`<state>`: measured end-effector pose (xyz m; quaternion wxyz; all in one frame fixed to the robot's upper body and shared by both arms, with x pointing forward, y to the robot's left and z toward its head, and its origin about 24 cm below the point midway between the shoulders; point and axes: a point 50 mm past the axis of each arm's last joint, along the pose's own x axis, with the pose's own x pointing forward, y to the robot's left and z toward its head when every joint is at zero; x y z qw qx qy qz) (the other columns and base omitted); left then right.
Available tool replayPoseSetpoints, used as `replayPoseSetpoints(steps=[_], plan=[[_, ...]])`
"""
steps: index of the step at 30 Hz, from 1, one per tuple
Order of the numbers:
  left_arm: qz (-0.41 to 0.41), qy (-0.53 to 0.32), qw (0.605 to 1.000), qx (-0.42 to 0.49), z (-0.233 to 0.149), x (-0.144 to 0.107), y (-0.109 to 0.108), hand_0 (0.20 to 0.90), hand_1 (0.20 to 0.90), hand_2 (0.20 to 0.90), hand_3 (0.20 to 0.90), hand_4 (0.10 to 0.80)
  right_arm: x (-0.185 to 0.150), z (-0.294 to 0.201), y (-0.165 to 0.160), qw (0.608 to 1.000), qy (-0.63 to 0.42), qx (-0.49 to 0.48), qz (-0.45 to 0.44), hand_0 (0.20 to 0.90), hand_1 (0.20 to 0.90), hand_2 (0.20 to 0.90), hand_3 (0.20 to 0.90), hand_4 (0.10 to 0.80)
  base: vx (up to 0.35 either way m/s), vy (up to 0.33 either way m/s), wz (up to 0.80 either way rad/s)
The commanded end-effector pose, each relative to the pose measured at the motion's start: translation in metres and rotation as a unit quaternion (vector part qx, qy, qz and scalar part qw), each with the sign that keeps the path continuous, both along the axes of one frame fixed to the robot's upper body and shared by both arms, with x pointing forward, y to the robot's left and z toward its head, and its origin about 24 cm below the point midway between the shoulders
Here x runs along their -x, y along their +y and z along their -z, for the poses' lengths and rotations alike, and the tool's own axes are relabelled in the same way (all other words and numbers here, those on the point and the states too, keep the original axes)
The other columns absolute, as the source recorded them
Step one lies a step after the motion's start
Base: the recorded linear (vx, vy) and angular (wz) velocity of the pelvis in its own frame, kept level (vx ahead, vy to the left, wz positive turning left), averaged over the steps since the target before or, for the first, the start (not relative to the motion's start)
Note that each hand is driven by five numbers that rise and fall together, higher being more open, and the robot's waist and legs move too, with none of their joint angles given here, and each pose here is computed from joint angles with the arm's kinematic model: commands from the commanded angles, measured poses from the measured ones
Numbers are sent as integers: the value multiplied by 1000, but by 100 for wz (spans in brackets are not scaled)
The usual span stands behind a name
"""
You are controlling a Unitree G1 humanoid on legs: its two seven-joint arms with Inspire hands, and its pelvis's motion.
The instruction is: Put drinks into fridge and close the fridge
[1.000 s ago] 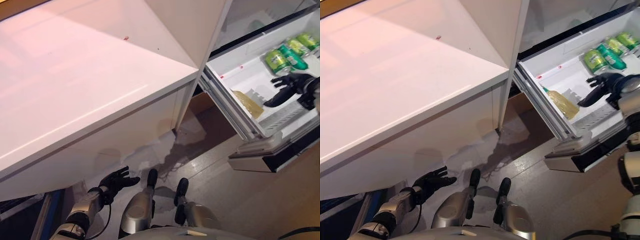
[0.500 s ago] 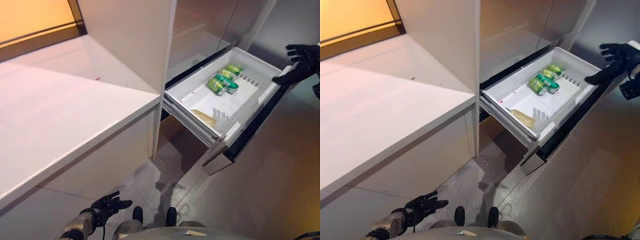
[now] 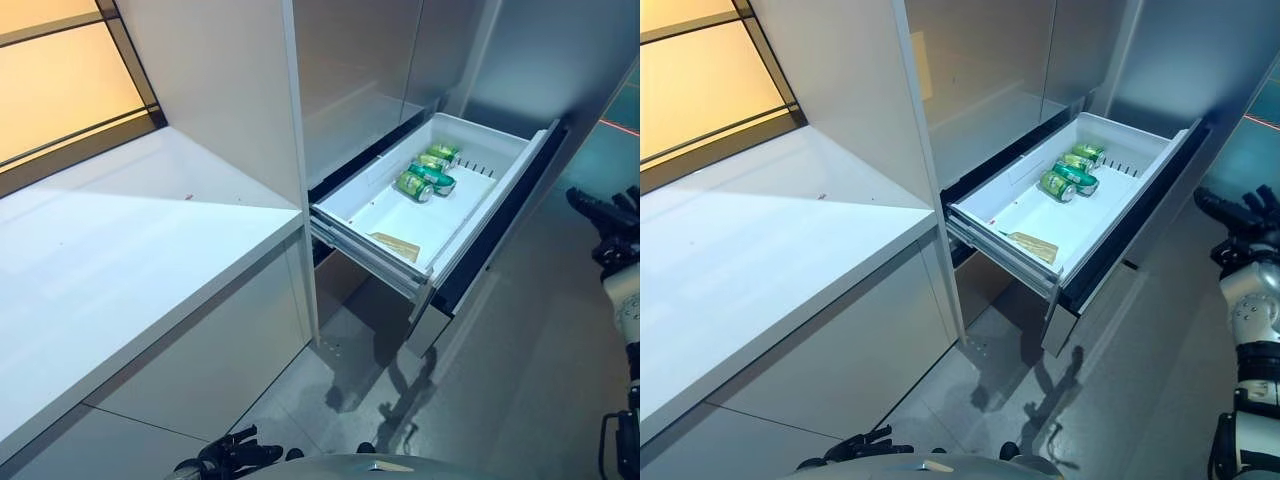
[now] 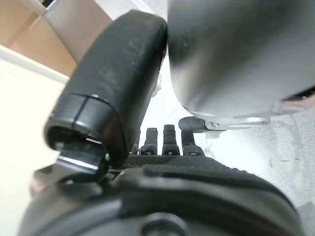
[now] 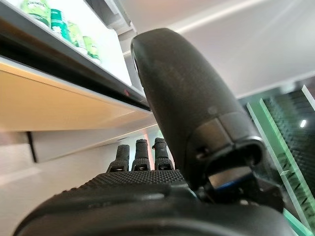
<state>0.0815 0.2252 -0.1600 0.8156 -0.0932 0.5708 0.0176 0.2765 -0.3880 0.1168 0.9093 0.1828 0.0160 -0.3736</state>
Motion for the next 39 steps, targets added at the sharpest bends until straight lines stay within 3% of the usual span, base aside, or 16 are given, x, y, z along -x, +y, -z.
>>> replayPoseSetpoints(steps=[1, 10, 18, 27, 39], plan=[[28, -20, 999, -21, -5, -10, 13, 900, 900, 900, 900, 800, -7, -69, -7, 983, -179, 24, 35, 900, 900, 900, 900, 800, 21, -18, 11], [22, -48, 998, -36, -12, -35, 10, 900, 900, 900, 900, 800, -14, -66, -9, 974, -218, -47, 48, 900, 900, 900, 900, 800, -55, 6, 18], [10, -75, 996, -39, -19, -49, 10, 900, 900, 900, 900, 800, -32, -73, 4, 964, -249, -91, 3, 900, 900, 900, 900, 800, -107, 5, 14], [5, -120, 993, -9, -24, -65, -1, 900, 900, 900, 900, 800, -65, -92, 47, 938, -288, -68, -178, 900, 900, 900, 900, 800, -78, 9, -1], [12, -135, 991, -4, -27, -67, -3, 900, 900, 900, 900, 800, -87, -123, 80, 919, -305, -16, -248, 900, 900, 900, 900, 800, -4, 5, 9]])
